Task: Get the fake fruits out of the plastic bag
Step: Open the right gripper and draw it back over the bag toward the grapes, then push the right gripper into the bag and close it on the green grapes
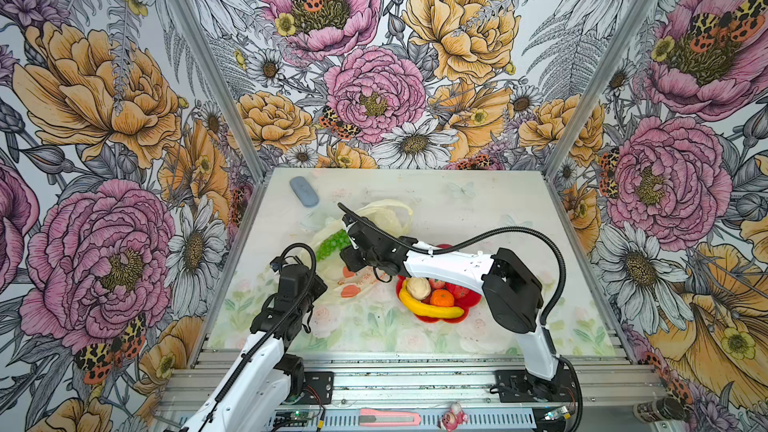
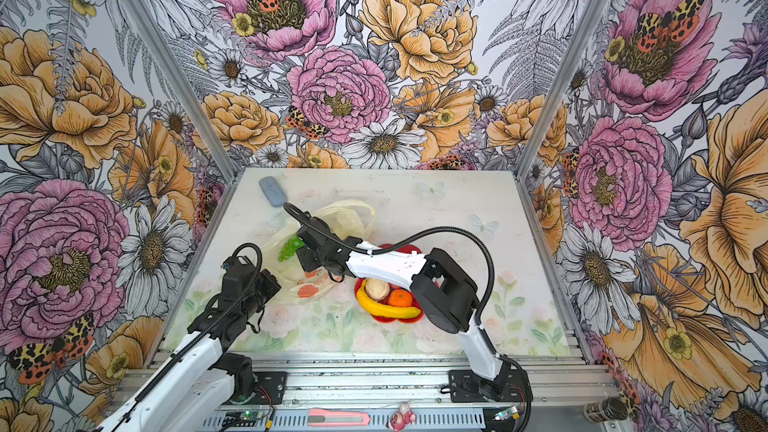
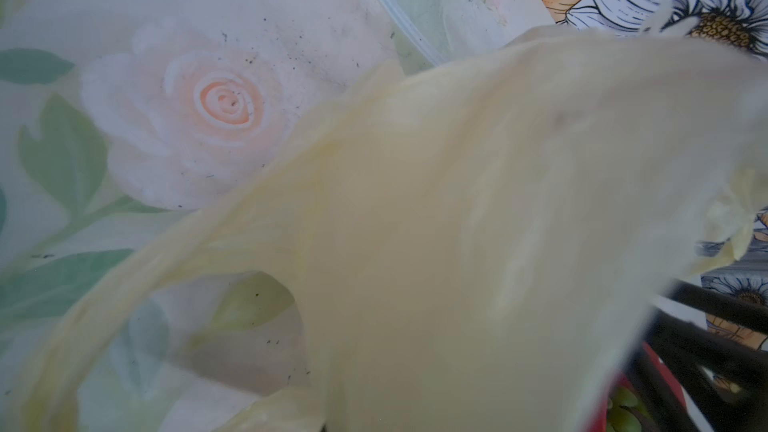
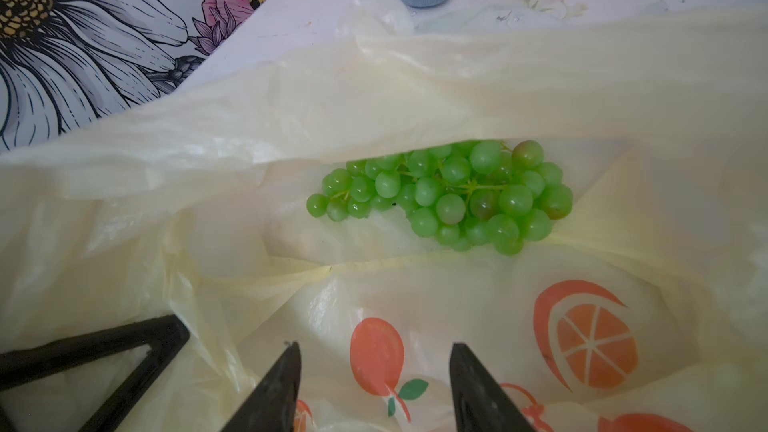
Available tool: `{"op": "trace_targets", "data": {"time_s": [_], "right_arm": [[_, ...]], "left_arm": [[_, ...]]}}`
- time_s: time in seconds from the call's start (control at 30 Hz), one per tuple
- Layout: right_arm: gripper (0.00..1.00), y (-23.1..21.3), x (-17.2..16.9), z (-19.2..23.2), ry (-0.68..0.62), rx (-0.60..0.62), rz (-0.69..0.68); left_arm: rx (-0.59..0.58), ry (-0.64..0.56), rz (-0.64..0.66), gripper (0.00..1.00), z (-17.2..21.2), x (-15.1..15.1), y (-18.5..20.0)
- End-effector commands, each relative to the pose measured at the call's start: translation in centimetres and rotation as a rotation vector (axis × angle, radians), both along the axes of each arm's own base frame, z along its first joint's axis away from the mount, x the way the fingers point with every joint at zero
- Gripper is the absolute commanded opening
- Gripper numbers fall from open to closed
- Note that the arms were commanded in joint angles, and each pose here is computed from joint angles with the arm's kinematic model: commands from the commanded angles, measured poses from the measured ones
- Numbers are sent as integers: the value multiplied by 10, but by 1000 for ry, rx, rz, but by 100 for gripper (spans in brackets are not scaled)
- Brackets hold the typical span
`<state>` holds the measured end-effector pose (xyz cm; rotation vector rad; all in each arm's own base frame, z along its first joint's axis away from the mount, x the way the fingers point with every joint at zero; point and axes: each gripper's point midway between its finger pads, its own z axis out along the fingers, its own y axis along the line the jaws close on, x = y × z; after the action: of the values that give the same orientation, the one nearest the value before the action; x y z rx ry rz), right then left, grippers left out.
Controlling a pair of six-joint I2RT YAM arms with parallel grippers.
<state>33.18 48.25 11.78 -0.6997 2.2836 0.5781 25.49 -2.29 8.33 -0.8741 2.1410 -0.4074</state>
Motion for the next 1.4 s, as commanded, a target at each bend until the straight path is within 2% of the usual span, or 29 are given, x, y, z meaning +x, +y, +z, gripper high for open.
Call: {"op": "trace_targets", "data": {"time_s": [0.0, 0.2, 0.47, 0.73, 0.97, 1.0, 1.37], "right_arm": [[59, 13, 16, 5, -10, 60, -50], [59, 35, 17, -17, 36, 89, -52], [67, 5, 50, -18, 31, 117, -175], [75, -17, 92, -23, 162, 289, -273], [78, -17, 101, -35, 246, 379, -321], [79, -27, 114, -37, 251, 391, -350], [77, -30, 118, -59, 290, 384, -412]], "left_arm": [[-48, 59, 67, 0, -17, -10, 8], [-46, 106, 112, 0, -26, -20, 15], [-50, 92, 92, 0, -24, -20, 13], [-44, 82, 55, 0, -22, -18, 7], [-42, 67, 33, 0, -21, -16, 5], [-43, 65, 30, 0, -20, -15, 4], [-53, 57, 12, 0, -21, -13, 1]]}}
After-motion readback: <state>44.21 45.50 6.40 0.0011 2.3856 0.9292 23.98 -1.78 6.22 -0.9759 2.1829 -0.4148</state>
